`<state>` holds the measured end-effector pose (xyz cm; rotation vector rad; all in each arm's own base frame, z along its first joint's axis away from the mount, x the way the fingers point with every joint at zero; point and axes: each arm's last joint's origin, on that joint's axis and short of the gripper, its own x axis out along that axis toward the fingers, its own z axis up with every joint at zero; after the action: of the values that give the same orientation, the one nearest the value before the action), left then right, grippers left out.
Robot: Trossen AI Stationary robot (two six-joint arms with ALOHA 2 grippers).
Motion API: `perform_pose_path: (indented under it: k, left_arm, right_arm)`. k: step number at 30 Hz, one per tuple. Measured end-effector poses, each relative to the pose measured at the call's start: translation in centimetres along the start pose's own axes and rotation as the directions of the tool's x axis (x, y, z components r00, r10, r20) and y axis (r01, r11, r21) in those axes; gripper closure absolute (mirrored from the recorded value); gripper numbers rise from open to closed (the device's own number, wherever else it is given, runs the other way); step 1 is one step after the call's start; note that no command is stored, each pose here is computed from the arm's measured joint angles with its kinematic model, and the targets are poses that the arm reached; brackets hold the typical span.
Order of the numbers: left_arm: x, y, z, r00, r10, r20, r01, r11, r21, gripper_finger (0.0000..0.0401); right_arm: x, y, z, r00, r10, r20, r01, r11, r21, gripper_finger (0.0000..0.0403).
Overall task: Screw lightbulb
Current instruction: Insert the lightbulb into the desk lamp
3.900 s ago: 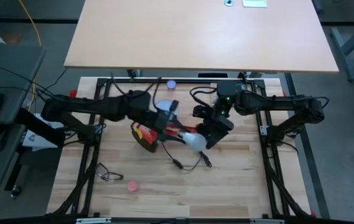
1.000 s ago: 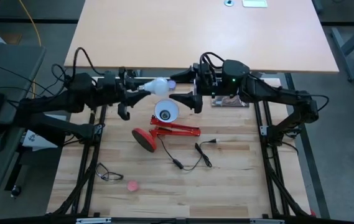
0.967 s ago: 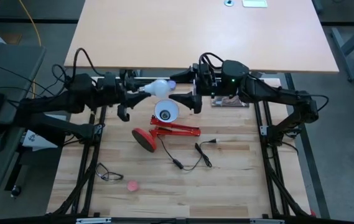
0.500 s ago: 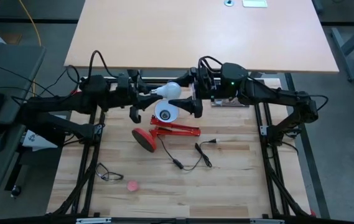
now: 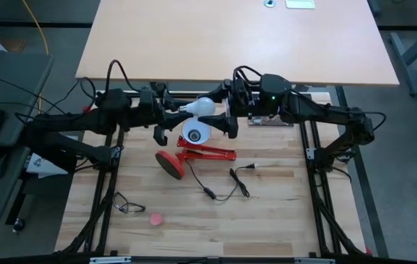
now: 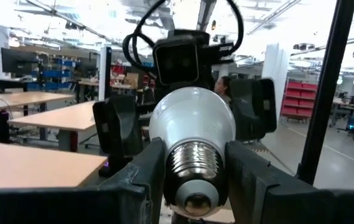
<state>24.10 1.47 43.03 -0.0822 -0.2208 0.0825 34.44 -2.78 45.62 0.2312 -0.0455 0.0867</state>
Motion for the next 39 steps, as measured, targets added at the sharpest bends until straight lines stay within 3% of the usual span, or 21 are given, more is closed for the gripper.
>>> perform_pose_path:
  k: [14,20,23,30,35,39]
  left_arm:
    - [0.2,0.0,-0.2,1.0,0.0,-0.01,0.0,1.0,-0.008,0.0283]
    - [0.2,0.0,-0.3,1.0,-0.001,-0.011,0.001,1.0,-0.009,0.0281]
    - [0.2,0.0,-0.2,1.0,-0.001,-0.01,0.001,1.0,-0.015,0.0271]
    - [-0.7,0.2,0.5,1.0,0.003,0.005,-0.003,1.0,0.026,0.0231]
    - [-3.6,1.0,2.4,0.994,0.104,0.021,-0.105,0.993,0.05,0.0214]
    - [-5.7,2.0,1.7,0.96,0.241,-0.144,-0.23,0.969,0.09,0.0214]
  right_arm:
    - [0.5,0.0,-0.5,1.0,0.018,-0.015,-0.018,1.0,0.026,0.0094]
    - [0.5,0.0,-0.5,1.0,0.017,-0.017,-0.016,0.999,0.028,0.0141]
    - [0.5,0.0,-0.5,1.0,0.016,-0.017,-0.016,1.0,0.027,0.0161]
    - [0.3,0.1,-0.4,1.0,0.016,-0.019,-0.016,1.0,0.012,0.0161]
    - [-1.3,0.1,0.4,0.999,-0.026,-0.042,0.025,0.999,-0.021,0.0161]
    - [-3.1,-0.1,1.2,0.994,-0.089,-0.071,0.086,0.996,-0.036,0.0161]
